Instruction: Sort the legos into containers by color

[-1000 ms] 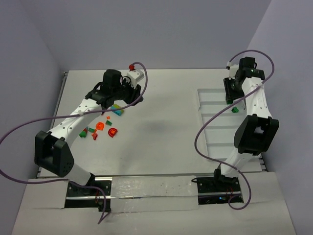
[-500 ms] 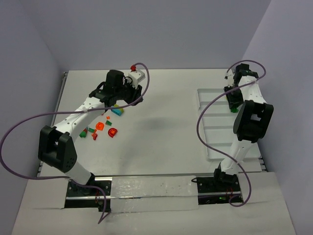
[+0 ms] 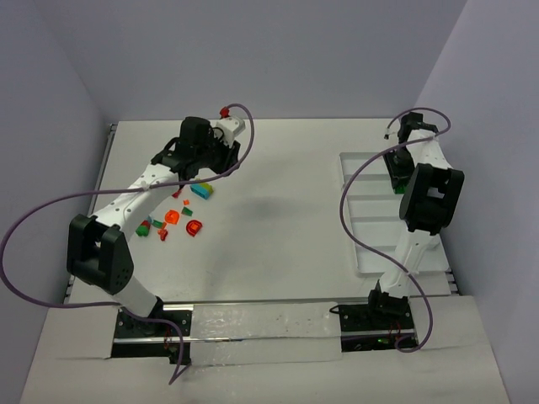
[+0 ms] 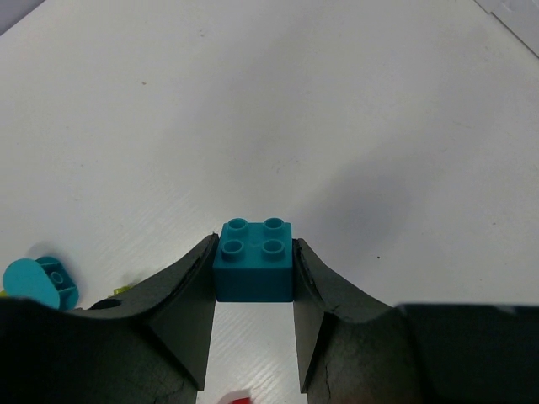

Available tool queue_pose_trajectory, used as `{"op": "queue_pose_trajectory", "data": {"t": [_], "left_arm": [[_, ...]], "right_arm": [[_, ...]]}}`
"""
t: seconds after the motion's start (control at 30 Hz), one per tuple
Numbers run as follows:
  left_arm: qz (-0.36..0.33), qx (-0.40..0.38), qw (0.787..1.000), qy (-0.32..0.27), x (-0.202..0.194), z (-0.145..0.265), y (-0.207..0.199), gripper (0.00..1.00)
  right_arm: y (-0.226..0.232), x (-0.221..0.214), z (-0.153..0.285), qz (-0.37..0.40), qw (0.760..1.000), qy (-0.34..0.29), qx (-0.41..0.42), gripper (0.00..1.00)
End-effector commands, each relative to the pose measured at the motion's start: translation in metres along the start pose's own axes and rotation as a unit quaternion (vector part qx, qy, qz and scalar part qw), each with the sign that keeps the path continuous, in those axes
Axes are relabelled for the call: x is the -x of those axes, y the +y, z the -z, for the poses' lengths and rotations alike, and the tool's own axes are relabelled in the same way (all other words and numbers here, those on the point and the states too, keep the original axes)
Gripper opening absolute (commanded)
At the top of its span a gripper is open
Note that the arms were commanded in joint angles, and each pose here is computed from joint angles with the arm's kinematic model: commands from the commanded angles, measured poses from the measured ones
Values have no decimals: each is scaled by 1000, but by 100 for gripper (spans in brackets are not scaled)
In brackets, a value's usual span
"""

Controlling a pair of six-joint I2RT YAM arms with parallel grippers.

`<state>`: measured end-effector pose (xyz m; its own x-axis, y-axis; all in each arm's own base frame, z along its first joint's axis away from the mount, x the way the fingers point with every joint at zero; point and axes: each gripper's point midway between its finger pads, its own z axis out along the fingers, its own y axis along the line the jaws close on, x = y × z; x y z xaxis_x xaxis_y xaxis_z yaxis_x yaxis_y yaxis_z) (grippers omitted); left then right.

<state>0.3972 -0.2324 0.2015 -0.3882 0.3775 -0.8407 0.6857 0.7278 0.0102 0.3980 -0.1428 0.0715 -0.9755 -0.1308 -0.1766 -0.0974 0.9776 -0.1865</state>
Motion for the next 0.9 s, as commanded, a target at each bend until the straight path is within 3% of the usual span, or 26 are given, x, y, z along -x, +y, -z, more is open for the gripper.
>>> {"op": "queue_pose_trajectory", "data": {"t": [0.0, 0.27, 0.47, 0.53, 0.6, 0.73, 0.87], "left_arm": [[-5, 17, 999, -28, 25, 3, 15, 2], [31, -6, 999, -24, 25, -2, 12, 2], [56, -33, 997, -31, 30, -2, 10, 2], [70, -38, 996, -35, 33, -2, 12, 2], [82, -52, 994, -42, 38, -2, 13, 2], [164, -94, 980, -55, 46, 0, 18, 2], [256, -166, 950, -64, 51, 6, 13, 3]], "right_arm": [[-13, 19, 1, -7, 1000, -19, -22, 10], [-24, 22, -14, 0, 999, -8, -48, 16], [-25, 24, -13, -3, 999, -11, -50, 40], [-24, 25, -9, -5, 999, -12, -48, 56], [-23, 27, -5, -8, 999, -16, -45, 64], [-19, 32, 20, -15, 999, -35, -31, 78], [-12, 46, 69, -14, 996, -89, -12, 86]]}}
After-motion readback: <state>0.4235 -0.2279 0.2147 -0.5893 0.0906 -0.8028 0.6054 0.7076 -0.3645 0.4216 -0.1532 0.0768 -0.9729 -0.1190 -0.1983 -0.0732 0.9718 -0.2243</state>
